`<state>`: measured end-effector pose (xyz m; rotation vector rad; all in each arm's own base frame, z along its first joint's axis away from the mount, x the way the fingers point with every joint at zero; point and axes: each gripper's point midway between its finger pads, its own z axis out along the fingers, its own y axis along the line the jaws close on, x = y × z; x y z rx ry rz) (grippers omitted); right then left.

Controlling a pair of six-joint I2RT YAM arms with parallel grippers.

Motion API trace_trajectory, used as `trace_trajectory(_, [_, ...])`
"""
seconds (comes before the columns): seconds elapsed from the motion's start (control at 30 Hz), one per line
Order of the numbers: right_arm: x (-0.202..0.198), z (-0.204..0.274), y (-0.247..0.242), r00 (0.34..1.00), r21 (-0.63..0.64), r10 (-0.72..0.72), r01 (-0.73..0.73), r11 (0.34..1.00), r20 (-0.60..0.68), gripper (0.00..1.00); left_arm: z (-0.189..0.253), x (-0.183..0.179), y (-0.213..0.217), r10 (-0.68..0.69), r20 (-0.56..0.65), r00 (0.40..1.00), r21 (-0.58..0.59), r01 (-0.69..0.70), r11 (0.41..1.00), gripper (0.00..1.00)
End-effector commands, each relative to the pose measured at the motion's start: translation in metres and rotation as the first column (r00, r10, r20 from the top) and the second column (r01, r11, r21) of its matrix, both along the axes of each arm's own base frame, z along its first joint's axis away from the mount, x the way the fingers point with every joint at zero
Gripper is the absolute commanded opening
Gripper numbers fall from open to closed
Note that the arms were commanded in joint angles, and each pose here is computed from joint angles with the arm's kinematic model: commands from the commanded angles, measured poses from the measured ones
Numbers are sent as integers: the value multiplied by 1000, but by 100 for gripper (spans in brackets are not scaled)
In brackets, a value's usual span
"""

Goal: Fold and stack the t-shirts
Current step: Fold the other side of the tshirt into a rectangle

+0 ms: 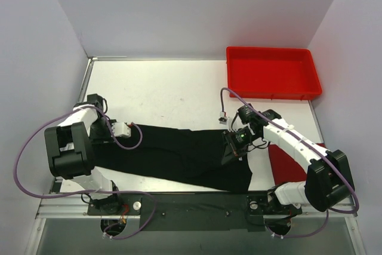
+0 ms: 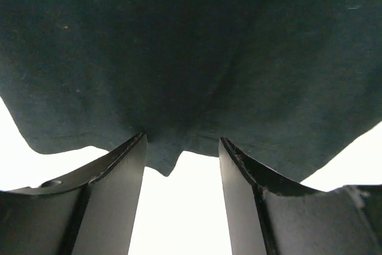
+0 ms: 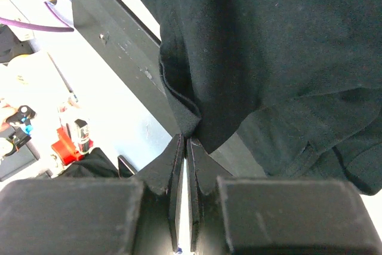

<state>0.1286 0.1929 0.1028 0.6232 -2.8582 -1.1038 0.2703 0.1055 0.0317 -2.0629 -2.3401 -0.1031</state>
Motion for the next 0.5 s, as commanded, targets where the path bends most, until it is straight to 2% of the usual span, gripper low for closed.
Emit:
trace_trajectory(0.0, [2, 10, 2, 1000, 27, 11, -11, 1000, -7, 0, 1, 23, 15, -34, 112, 993, 79, 26, 997, 60])
trace_trajectory(0.03, [2, 10, 3, 1000, 28, 12, -12, 1000, -7, 0, -1, 26, 19, -30, 132, 991, 94, 17, 995, 59])
trace_trajectory(0.1, [3, 12, 3, 1000, 36, 13, -13, 999, -9, 0, -2, 31, 22, -31, 147, 989, 110, 15, 994, 52])
trace_trajectory(0.2, [6, 14, 3, 1000, 36, 10, -10, 999, -4, 0, 5, 38, 24, 8, 154, 988, 105, -25, 994, 35])
trace_trajectory(0.3, [9, 14, 1, 1000, 25, 1, -1, 1000, -1, 0, 8, 36, 24, 70, 137, 988, 78, -81, 994, 32])
trace_trajectory(0.33, [10, 15, 0, 1000, 23, -3, 3, 1000, -2, 0, 10, 39, 25, 78, 144, 987, 77, -90, 993, 22])
trace_trajectory(0.37, [11, 15, 0, 1000, 21, -7, 7, 1000, -2, 0, 11, 40, 26, 90, 146, 985, 77, -102, 992, 7])
trace_trajectory(0.4, [12, 14, -1, 1000, 17, -12, 12, 1000, -5, 0, 11, 42, 28, 97, 153, 983, 81, -111, 991, 0])
trace_trajectory(0.47, [15, 15, -3, 1000, 11, -20, 20, 1000, -6, 0, 12, 43, 29, 108, 155, 982, 82, -122, 989, 0])
